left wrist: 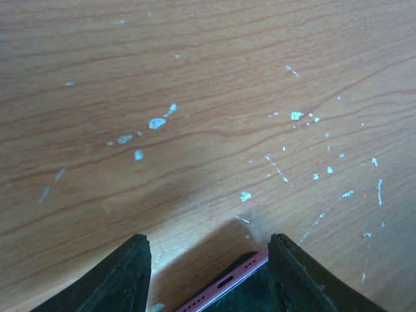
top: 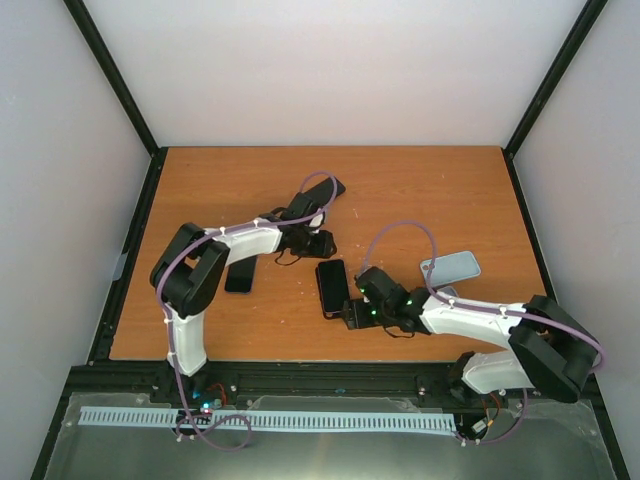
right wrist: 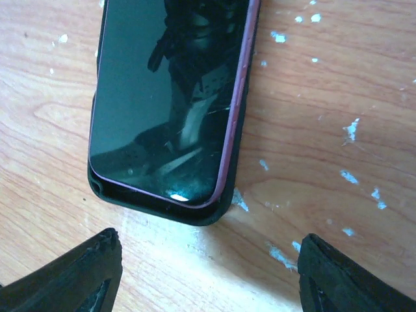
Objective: Put the phone into the phone case
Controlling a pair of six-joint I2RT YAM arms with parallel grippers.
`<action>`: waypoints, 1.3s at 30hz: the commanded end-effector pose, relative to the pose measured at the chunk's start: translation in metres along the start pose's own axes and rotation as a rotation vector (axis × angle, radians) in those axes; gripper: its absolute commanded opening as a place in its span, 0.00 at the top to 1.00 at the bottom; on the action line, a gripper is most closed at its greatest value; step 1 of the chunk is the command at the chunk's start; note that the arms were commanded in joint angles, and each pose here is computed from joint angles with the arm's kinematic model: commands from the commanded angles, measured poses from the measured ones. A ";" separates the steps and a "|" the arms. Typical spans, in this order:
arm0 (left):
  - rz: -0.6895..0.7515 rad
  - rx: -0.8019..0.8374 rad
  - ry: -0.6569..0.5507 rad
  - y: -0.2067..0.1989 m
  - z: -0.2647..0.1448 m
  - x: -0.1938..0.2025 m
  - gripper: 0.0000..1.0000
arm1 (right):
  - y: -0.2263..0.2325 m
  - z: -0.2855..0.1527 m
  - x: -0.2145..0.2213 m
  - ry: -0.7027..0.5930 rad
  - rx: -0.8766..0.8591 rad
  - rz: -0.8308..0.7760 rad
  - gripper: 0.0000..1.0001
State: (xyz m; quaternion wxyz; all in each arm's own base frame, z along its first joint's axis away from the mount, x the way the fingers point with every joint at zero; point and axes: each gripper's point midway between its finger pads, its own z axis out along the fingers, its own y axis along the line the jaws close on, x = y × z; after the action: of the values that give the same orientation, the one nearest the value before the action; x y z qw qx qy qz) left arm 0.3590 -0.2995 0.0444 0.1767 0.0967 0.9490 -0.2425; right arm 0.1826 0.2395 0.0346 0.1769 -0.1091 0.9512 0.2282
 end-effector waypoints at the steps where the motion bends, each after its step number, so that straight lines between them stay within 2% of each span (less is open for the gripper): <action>1: 0.036 0.072 0.011 -0.015 -0.001 -0.010 0.50 | -0.009 0.001 0.001 -0.010 0.152 -0.093 0.26; 7: 0.042 0.094 0.057 -0.018 0.009 -0.006 0.49 | -0.003 0.005 0.000 -0.015 0.258 -0.214 0.26; 13: 0.044 0.083 0.084 -0.016 0.012 -0.003 0.50 | 0.006 0.011 0.001 -0.022 0.259 -0.272 0.25; 24: 0.027 0.146 0.149 -0.020 0.013 0.018 0.57 | -0.001 0.015 -0.008 -0.063 0.321 -0.290 0.26; 28: 0.012 0.157 0.175 -0.019 0.011 0.028 0.62 | -0.002 0.018 -0.010 -0.085 0.320 -0.295 0.30; 39: -0.037 0.176 0.207 -0.018 0.003 0.048 0.63 | -0.002 0.029 -0.011 -0.090 0.321 -0.284 0.32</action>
State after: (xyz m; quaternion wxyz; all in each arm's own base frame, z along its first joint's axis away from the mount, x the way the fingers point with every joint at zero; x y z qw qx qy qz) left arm 0.3298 -0.3161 0.0269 0.0918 0.1306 0.9370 -0.3107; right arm 0.1854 0.2477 0.0132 0.2289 -0.2202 0.9464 0.0579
